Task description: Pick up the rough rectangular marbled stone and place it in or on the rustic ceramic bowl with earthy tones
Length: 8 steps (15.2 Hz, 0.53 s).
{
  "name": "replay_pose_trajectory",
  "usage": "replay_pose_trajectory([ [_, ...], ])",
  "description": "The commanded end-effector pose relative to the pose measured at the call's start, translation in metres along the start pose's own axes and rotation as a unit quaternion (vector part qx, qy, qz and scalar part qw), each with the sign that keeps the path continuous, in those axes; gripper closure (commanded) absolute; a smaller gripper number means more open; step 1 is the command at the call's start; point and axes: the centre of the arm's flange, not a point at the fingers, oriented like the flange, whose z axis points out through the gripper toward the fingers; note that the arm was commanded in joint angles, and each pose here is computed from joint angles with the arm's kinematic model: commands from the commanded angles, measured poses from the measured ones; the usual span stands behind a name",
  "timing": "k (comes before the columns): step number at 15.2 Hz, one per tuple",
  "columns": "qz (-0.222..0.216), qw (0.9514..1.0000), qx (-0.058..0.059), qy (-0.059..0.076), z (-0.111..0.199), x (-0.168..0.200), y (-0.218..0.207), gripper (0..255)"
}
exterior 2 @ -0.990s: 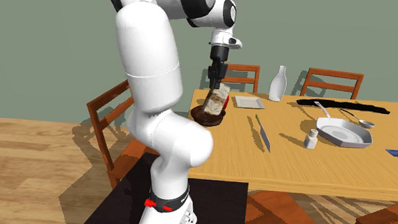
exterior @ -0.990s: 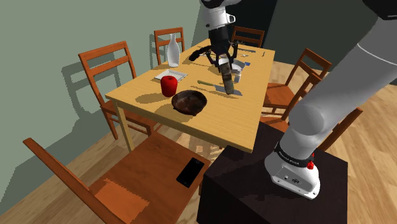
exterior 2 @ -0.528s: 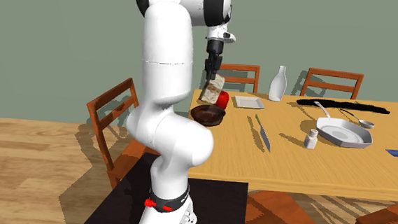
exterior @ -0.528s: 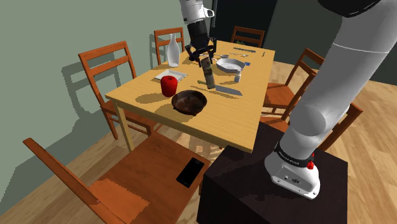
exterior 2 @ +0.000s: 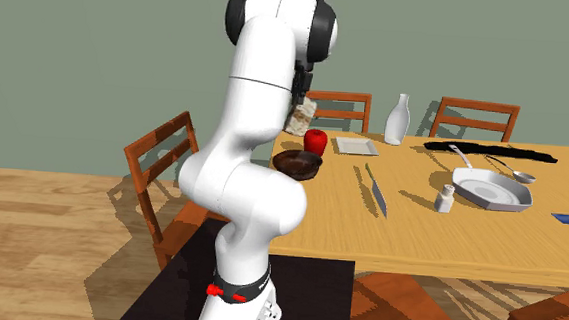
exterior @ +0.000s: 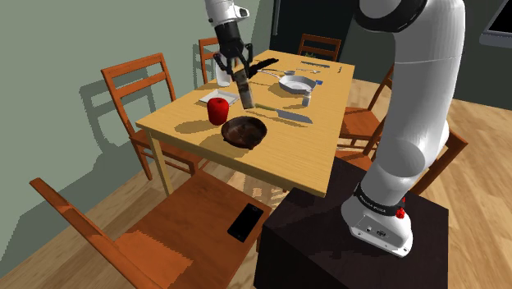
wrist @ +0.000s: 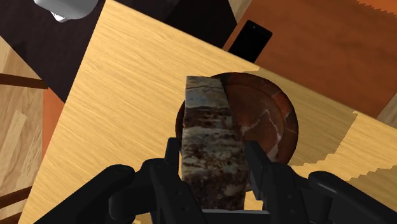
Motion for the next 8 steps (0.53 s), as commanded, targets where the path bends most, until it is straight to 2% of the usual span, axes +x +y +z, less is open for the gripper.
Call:
replay_pose_trajectory([
  [1,0.000,1.0000,0.000,0.000,0.006,0.001,-0.006,255],
  [8,0.000,1.0000,0.000,0.000,0.040,0.010,-0.019,255],
])
